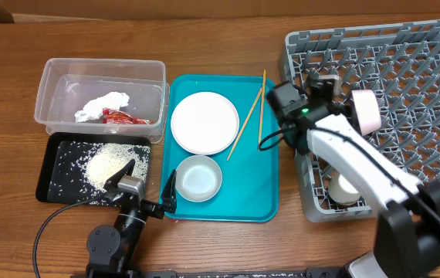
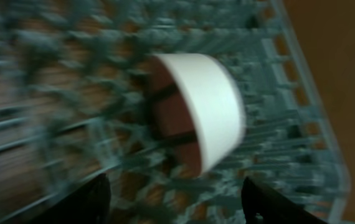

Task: Sort waste into correct bins and load items into the dishwasher

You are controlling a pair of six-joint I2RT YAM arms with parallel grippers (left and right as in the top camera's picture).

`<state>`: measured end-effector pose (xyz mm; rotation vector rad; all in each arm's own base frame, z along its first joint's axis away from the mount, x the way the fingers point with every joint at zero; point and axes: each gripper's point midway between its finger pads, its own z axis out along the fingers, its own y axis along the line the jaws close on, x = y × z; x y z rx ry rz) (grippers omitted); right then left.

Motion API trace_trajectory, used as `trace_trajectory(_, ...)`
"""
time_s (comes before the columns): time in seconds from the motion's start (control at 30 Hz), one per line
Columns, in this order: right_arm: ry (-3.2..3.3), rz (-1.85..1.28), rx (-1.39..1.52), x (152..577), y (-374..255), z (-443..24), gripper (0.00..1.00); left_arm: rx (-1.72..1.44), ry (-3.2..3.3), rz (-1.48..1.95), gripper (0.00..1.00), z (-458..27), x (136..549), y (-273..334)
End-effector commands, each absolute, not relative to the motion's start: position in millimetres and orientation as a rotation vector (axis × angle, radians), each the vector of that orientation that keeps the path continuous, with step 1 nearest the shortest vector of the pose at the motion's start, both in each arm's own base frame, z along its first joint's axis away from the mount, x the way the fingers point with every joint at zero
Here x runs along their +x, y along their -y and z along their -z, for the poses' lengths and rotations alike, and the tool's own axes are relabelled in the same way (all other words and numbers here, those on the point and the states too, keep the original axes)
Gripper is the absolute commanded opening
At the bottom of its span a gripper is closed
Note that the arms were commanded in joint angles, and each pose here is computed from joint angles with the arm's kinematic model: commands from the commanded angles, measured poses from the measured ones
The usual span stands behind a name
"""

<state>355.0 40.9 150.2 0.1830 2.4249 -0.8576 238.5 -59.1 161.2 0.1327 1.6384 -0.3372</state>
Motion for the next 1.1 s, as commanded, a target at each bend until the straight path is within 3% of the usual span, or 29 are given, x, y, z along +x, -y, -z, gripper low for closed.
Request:
trace_trajectory(0.0, -2.627, 0.186, 0.105, 342, -136, -159, 0.69, 0.129, -1.631, 0.345, 1.0, -161, 238, 59)
trace_trajectory(0.23, -2.812, -0.511, -0.163, 293, -253, -145, 0.61, 0.129, -1.631, 0.345, 1.0, -161, 238, 59)
trace_trajectory(0.63, -3.05, -0.416, -0.315, 238, -293, -49, 0.59, 0.129, -1.631, 0.345, 1.0, -161, 238, 59)
trace_trajectory(0.7, -3.058, -0.405, -0.347, 233, -299, -41, 0.51, 0.129, -1.631, 0.345, 1.0, -161, 238, 59)
trace_trajectory(0.83, -3.038, -0.333, -0.34, 238, -294, -37, 0.08, 0.129, -1.631, 0.345, 1.0, -161, 238, 59)
trace_trajectory(0.87, -3.024, -0.305, -0.299, 244, -289, -39, 0.04, 0.129, -1.631, 0.345, 1.0, -161, 238, 59)
trace_trajectory(1.07, -2.83, -0.098, -0.055, 295, -234, -93, 0.04, 0.129, -1.631, 0.345, 1.0, -161, 238, 59)
